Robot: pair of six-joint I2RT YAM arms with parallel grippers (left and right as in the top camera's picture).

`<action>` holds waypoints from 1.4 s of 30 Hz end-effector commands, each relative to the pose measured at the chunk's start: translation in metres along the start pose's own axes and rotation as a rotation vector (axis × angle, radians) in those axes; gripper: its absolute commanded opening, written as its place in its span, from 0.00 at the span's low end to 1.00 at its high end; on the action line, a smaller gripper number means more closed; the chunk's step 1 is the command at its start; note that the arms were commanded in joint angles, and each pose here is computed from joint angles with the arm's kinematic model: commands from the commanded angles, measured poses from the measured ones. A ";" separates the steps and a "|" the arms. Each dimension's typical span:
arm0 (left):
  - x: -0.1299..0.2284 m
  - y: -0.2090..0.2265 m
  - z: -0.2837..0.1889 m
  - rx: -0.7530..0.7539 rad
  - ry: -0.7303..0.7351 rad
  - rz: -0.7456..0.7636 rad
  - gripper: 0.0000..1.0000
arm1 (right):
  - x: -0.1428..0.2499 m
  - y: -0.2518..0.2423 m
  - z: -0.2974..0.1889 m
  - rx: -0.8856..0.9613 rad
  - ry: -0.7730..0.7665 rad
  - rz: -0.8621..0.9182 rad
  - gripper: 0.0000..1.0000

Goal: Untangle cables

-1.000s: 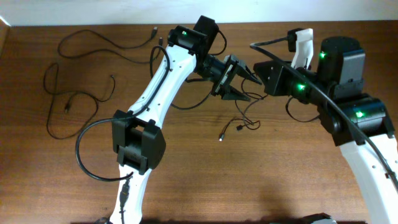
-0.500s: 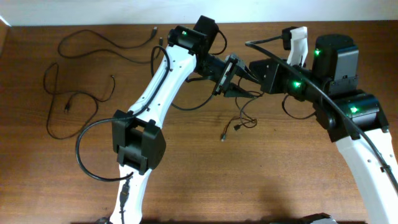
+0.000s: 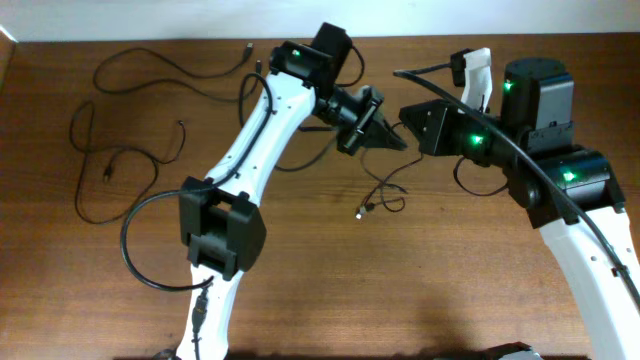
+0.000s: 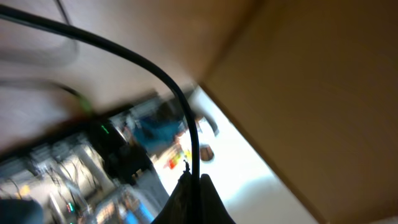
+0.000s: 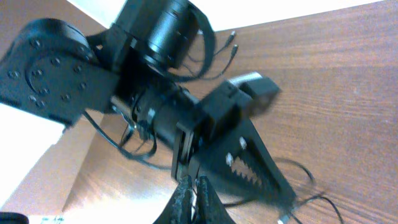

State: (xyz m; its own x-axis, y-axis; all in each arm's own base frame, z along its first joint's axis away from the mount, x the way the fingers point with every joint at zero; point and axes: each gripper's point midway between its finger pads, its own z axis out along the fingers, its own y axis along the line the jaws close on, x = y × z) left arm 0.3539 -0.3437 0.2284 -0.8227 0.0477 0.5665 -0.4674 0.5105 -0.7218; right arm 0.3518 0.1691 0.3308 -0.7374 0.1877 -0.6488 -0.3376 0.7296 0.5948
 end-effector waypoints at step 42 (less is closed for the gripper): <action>0.050 0.035 -0.283 -0.772 -1.191 0.437 0.00 | 0.078 -0.093 -0.011 0.483 0.285 0.163 0.13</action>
State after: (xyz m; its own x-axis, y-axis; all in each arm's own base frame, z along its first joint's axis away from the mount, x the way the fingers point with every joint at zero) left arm 0.3952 -0.1083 0.3352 -0.8283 -0.2001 -0.5234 -0.0908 0.9696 -0.2271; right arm 0.3173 0.1074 0.2296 -0.9100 0.1970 -0.3649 0.0590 0.9325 0.3563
